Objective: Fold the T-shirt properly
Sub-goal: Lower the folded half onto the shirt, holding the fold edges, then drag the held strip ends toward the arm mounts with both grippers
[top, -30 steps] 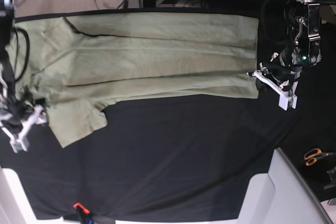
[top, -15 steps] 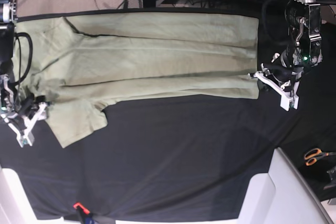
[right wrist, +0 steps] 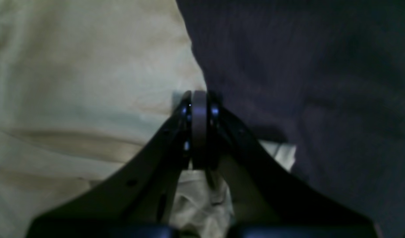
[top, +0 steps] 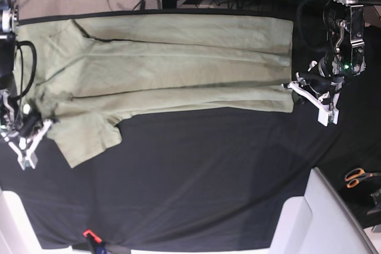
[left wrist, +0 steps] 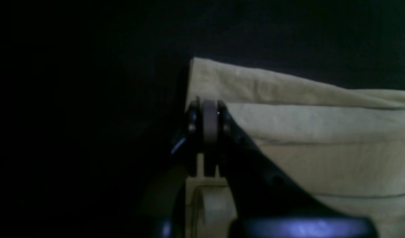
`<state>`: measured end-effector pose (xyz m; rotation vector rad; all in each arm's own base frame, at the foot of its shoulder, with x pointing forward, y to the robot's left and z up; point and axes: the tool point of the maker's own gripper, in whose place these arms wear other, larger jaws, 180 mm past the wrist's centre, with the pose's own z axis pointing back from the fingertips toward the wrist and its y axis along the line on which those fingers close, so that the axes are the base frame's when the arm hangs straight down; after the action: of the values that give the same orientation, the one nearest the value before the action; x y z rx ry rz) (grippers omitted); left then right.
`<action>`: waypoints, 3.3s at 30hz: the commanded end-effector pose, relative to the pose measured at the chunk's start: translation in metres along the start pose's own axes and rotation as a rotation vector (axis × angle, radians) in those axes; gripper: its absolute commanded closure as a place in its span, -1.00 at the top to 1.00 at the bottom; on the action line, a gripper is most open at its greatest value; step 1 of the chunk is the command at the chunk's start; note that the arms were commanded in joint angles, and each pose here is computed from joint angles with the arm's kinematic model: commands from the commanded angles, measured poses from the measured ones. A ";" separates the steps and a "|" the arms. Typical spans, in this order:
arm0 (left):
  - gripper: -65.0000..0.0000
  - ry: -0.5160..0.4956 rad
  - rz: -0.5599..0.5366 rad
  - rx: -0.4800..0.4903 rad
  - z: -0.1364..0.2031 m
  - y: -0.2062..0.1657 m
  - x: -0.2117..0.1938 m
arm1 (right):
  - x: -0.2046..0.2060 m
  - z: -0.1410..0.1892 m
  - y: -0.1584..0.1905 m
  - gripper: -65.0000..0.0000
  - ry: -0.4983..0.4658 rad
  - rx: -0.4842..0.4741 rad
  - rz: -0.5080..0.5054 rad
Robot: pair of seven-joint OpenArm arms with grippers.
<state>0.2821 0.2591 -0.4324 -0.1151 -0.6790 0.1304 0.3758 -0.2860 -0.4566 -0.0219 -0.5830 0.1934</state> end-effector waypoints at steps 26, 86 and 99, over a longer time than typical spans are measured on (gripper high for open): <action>-1.00 0.000 -0.141 -0.008 0.005 0.003 0.015 | -0.060 0.066 -0.013 -1.00 0.149 -0.093 0.054; -1.00 0.102 -0.183 -0.056 0.030 -0.013 -0.049 | -0.110 0.103 -0.024 -1.00 0.245 -0.150 0.083; -1.00 0.157 -0.176 -0.040 0.037 -0.005 -0.075 | -0.130 0.102 -0.021 -1.00 0.288 -0.140 0.072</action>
<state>0.1936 0.2395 -0.4575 -0.1150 -0.5028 -0.0508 0.2072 -0.3232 -0.4525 -0.1688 -0.2795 0.2157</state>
